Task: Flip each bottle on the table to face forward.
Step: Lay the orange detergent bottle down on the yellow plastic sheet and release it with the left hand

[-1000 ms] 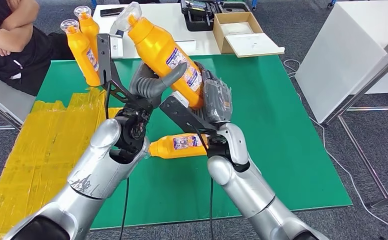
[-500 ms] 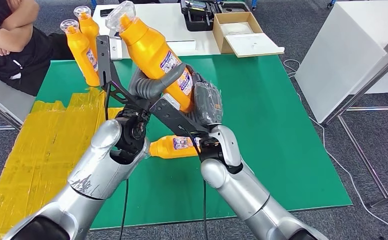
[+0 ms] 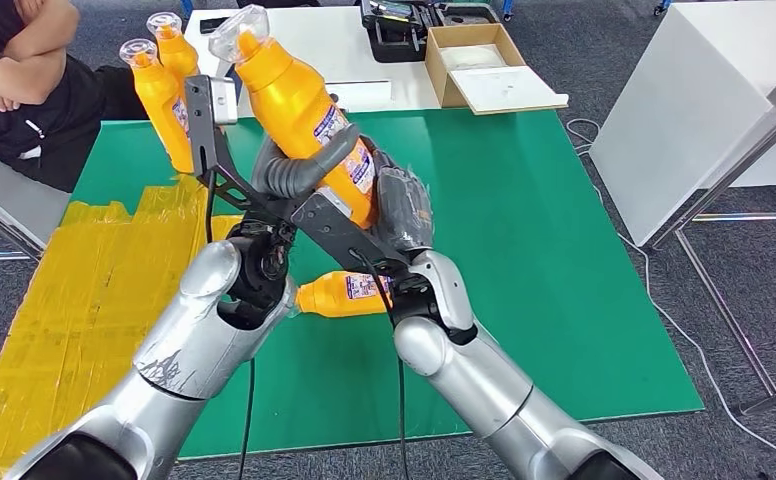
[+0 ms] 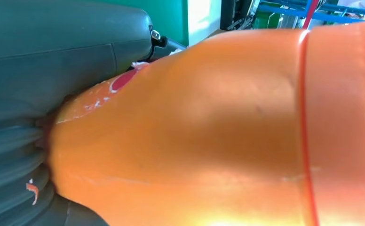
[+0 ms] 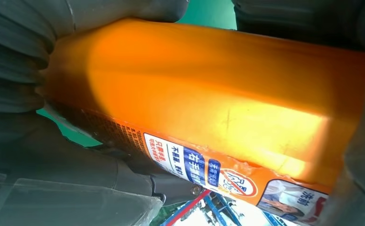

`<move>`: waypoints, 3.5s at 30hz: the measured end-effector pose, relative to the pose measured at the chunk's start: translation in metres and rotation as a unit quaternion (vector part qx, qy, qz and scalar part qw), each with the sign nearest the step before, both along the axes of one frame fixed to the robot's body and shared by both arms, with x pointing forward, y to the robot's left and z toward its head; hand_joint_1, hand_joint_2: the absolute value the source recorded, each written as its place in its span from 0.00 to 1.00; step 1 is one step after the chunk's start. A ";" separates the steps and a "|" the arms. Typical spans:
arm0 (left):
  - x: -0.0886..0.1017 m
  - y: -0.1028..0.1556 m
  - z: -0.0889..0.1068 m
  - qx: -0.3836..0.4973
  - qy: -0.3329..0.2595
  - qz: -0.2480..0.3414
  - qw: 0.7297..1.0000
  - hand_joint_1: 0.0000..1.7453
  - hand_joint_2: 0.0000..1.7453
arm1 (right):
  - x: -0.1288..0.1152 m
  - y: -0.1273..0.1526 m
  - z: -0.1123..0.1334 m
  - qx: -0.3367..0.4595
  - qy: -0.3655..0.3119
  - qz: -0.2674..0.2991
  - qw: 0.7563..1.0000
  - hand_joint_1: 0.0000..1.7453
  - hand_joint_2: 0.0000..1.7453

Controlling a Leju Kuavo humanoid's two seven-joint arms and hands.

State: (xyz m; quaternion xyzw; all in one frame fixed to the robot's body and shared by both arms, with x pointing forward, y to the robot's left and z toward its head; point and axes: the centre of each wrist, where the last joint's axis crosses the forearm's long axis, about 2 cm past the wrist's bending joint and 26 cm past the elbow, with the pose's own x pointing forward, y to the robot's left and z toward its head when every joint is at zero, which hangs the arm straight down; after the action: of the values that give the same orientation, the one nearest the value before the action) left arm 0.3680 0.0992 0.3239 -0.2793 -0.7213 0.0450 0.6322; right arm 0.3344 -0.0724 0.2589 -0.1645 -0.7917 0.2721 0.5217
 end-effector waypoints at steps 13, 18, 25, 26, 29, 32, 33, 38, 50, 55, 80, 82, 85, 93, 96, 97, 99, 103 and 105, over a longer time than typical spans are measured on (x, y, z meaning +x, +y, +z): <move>0.003 0.006 -0.002 -0.003 0.002 0.011 1.000 1.00 1.00 | 0.003 0.003 -0.001 -0.006 0.004 0.008 1.000 0.26 0.75; 0.004 0.009 -0.002 0.000 -0.001 0.017 1.000 1.00 1.00 | 0.004 0.003 -0.006 -0.010 0.010 0.011 1.000 0.00 0.00; 0.011 0.033 0.012 0.002 -0.052 0.049 0.997 1.00 1.00 | 0.007 -0.012 -0.023 -0.027 0.028 0.002 0.999 0.00 0.00; 0.012 0.037 0.014 0.004 -0.060 0.055 0.997 1.00 1.00 | 0.008 -0.015 -0.026 -0.029 0.028 0.001 0.999 0.00 0.00; 0.014 0.043 0.016 0.007 -0.070 0.064 0.995 1.00 1.00 | 0.007 -0.018 -0.029 -0.033 0.027 -0.001 0.999 0.00 0.00; 0.014 0.045 0.017 0.010 -0.076 0.069 0.995 1.00 1.00 | 0.007 -0.020 -0.031 -0.034 0.028 -0.002 0.999 0.00 0.00; 0.015 0.047 0.017 0.013 -0.081 0.074 0.994 1.00 1.00 | 0.007 -0.021 -0.032 -0.035 0.028 -0.003 0.999 0.00 0.00; 0.036 0.123 0.018 0.252 -0.218 0.271 0.903 1.00 1.00 | 0.005 -0.065 -0.053 -0.058 0.024 -0.050 0.997 0.00 0.00; 0.062 0.193 -0.062 0.586 -0.186 0.329 0.717 1.00 1.00 | -0.003 -0.090 -0.052 -0.063 0.015 -0.068 0.996 0.00 0.00; 0.061 0.201 -0.095 0.643 -0.152 0.299 0.689 1.00 1.00 | -0.006 -0.091 -0.054 -0.065 0.018 -0.066 0.996 0.00 0.00; 0.044 0.224 -0.188 0.773 -0.071 0.181 0.604 0.85 1.00 | -0.009 -0.091 -0.058 -0.075 0.026 -0.059 0.995 0.00 0.00; 0.043 0.225 -0.190 0.777 -0.068 0.176 0.600 0.36 1.00 | -0.010 -0.091 -0.058 -0.075 0.026 -0.059 0.995 0.00 0.00; 0.042 0.227 -0.195 0.788 -0.058 0.159 0.592 0.00 0.75 | -0.010 -0.091 -0.058 -0.079 0.024 -0.058 0.995 0.00 0.00; 0.042 0.233 -0.204 0.797 -0.015 0.112 0.593 0.00 0.00 | -0.008 -0.094 -0.059 -0.100 0.028 -0.059 0.993 0.00 0.00; 0.042 0.234 -0.204 0.792 -0.011 0.107 0.601 0.00 0.00 | -0.008 -0.095 -0.059 -0.103 0.030 -0.058 0.993 0.00 0.00; 0.043 0.235 -0.204 0.787 -0.009 0.106 0.607 0.00 0.00 | -0.008 -0.095 -0.059 -0.104 0.030 -0.058 0.992 0.00 0.00; 0.042 0.241 -0.203 0.773 -0.003 0.109 0.625 0.00 0.00 | -0.008 -0.094 -0.059 -0.106 0.030 -0.058 0.992 0.00 0.00; 0.038 0.262 -0.202 0.726 0.013 0.135 0.674 0.00 0.00 | -0.009 -0.085 -0.058 -0.108 0.029 -0.057 0.992 0.00 0.00; 0.037 0.269 -0.199 0.693 0.024 0.155 0.703 0.00 0.00 | -0.008 -0.081 -0.058 -0.108 0.030 -0.057 0.992 0.00 0.00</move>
State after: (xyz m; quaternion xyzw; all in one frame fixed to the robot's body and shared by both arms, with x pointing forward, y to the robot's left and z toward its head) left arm 0.4050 0.3685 0.1245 0.3549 -0.5665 -0.3637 0.6487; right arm 0.3263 -0.1538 0.2008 -0.2567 -0.7307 0.3310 0.5391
